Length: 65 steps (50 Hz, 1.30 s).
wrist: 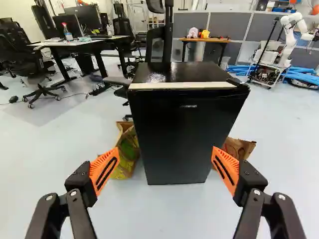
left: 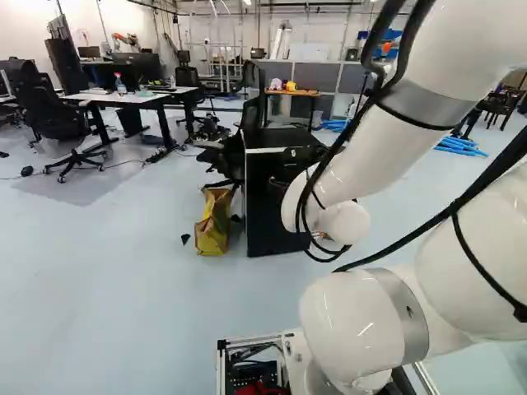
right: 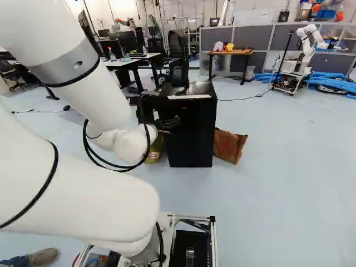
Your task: Grab a drink from the fridge
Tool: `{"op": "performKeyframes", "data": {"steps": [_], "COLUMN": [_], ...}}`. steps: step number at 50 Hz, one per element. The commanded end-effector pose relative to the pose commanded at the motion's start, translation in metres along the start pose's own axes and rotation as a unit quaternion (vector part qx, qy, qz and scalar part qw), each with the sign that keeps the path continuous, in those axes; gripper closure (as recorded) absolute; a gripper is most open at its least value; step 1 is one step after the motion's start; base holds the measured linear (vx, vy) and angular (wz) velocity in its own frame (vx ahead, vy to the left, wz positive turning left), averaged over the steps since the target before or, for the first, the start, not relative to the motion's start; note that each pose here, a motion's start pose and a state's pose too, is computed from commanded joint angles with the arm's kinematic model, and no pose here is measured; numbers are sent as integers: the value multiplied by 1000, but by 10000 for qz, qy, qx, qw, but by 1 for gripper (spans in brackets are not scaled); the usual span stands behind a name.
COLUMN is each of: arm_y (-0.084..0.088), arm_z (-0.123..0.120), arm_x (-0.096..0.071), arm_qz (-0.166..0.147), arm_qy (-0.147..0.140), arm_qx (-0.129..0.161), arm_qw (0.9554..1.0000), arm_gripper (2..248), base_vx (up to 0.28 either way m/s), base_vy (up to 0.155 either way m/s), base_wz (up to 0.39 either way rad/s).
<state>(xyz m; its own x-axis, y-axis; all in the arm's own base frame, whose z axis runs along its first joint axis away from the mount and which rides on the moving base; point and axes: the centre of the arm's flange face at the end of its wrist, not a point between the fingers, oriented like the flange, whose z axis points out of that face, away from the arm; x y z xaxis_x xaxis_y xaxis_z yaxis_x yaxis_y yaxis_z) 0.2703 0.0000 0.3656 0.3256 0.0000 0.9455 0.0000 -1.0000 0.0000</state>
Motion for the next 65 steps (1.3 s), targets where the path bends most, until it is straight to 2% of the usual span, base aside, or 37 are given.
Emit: {"op": "performKeyframes", "data": {"steps": [65], "arm_y": [0], "arm_z": [0], "arm_x": [0], "arm_qz": [0], "arm_qy": [0], "arm_qx": [0], "arm_qw": [10000], "arm_gripper": [3], "base_vx": [68], "base_vy": [32], "base_wz": [-10]}}
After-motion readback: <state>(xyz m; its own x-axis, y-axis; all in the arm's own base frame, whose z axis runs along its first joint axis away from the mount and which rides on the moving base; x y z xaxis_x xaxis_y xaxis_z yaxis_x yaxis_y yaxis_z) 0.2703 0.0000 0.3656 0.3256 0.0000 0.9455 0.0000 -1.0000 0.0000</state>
